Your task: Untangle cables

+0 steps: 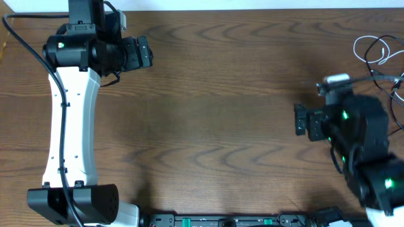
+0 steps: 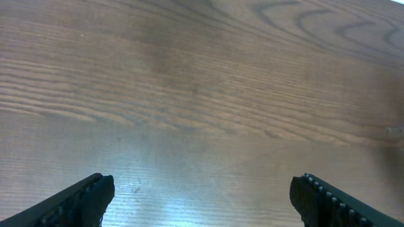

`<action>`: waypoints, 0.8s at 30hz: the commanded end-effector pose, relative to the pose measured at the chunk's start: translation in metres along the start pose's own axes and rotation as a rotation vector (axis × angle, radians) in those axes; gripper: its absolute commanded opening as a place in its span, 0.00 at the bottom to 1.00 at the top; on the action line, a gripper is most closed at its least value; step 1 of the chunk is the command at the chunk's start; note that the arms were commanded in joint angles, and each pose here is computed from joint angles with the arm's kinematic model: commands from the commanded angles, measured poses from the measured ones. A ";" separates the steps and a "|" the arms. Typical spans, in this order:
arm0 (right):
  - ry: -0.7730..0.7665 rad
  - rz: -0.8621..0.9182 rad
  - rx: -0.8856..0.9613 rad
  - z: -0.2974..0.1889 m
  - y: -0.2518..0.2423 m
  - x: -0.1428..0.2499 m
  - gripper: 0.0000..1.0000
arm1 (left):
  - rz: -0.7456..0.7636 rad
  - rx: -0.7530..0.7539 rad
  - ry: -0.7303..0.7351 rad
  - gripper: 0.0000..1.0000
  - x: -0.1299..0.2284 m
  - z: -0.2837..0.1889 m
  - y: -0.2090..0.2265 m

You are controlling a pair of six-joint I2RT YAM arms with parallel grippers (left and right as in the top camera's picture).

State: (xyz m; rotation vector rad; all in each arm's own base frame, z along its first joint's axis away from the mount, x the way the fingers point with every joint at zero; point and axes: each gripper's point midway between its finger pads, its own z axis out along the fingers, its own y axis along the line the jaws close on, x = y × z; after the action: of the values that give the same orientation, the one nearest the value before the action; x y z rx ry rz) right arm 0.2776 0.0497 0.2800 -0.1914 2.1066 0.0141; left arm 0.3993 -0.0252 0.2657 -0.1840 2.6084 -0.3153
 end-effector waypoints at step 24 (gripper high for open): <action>-0.686 0.271 0.041 0.004 -0.022 0.080 0.99 | -0.005 -0.007 0.001 0.94 0.000 0.000 0.001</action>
State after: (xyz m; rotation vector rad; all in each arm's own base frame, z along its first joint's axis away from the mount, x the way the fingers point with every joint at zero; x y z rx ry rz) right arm 0.2405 0.0298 0.2270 -0.0009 1.4150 0.1238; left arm 0.3995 -0.0254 0.2654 -0.1837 2.6092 -0.3155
